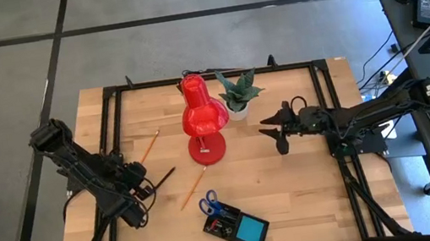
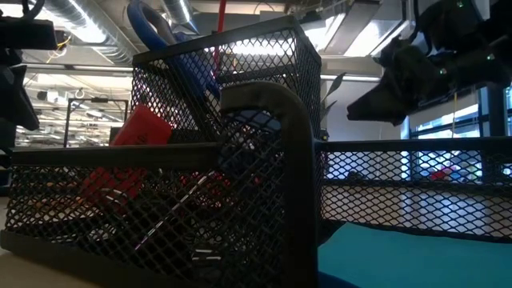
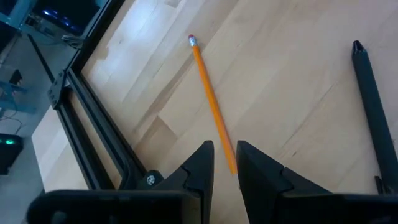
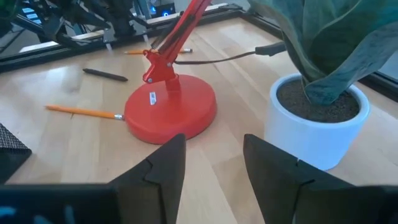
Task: Pick and place office supplies into organizer
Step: Put the black pen into the black desk organizer
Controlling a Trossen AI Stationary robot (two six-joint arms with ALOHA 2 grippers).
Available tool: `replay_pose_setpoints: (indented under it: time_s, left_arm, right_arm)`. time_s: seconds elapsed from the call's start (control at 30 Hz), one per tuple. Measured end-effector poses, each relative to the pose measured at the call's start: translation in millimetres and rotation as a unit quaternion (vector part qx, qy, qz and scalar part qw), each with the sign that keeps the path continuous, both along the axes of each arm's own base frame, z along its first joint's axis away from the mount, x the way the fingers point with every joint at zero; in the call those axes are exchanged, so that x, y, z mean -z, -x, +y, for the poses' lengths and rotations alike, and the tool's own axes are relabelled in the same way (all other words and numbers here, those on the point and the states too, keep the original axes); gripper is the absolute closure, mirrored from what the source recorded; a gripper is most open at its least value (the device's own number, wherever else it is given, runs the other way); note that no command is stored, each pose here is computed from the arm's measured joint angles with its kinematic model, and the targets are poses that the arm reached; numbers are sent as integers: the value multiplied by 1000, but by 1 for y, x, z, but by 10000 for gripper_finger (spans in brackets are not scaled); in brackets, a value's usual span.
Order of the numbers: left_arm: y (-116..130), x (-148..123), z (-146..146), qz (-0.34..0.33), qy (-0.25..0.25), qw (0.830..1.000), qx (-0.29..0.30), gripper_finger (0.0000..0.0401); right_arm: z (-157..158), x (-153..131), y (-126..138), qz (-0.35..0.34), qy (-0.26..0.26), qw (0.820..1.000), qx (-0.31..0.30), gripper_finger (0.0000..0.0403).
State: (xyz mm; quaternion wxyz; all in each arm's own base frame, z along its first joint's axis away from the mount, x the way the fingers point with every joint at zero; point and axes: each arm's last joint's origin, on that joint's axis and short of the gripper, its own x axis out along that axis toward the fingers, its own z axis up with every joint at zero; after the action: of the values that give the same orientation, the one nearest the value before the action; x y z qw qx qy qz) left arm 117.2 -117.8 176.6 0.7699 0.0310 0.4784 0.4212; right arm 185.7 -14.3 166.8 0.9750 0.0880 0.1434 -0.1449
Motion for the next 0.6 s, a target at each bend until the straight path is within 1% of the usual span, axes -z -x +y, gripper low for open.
replay_pose_setpoints:
  time_s: [0.13,0.3,0.4,0.6]
  left_arm:
    - [0,0,0,-6,2,1000,-6,338]
    - [-1,1,-1,-56,25,997,-56,338]
    - [-2,3,-4,-65,46,994,-73,338]
    - [-12,8,-9,-61,108,989,-78,338]
  right_arm:
    - [0,1,0,5,0,1000,0,238]
    - [0,1,-1,5,0,1000,-1,238]
    - [0,1,-1,5,1,1000,-2,238]
    - [0,2,0,9,11,1000,-5,238]
